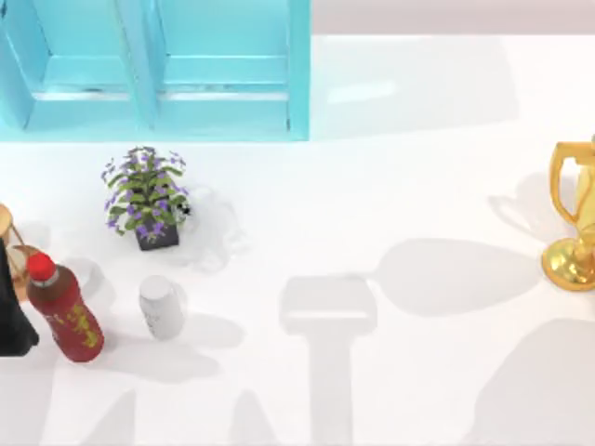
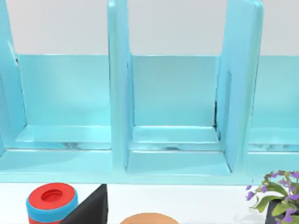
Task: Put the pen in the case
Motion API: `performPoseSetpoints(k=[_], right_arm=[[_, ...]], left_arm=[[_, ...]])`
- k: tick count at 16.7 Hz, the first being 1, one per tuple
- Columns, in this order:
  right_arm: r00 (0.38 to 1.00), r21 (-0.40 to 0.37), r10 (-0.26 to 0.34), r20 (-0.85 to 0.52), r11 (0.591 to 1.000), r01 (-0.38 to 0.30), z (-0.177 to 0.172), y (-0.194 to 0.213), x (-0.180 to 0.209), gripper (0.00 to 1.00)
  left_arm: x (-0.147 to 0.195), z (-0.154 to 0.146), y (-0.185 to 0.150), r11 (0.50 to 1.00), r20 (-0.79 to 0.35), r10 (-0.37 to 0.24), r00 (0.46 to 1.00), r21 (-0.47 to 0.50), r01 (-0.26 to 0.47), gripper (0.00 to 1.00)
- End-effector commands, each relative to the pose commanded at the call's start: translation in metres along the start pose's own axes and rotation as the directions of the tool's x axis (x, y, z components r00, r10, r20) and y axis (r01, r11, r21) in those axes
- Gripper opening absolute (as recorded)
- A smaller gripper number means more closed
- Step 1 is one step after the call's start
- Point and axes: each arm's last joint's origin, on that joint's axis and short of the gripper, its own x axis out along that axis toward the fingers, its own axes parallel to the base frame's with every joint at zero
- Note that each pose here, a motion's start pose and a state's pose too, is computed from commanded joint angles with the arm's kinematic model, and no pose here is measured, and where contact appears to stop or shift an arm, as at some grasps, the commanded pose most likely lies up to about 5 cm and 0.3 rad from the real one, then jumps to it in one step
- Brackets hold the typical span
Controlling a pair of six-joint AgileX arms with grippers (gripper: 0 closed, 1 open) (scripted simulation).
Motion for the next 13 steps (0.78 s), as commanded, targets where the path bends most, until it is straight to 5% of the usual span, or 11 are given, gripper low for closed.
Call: performPoseSetpoints(k=[9,13], right_arm=[[0.998,-0.008,-0.065,0.002,0.998,0.065,-0.031,0.008,0.043,0.0],[1.0,-0.005,-0.029,0.001,1.0,0.029,-0.035,0.002,0.057,0.0]], left_arm=[[0.0,0.0,0.0,1.0,0.0,0.0,1.0,0.0,0.0,1.0],[0.0,0.0,0.0,1.0,0.0,0.0,1.0,0.0,0.0,1.0]])
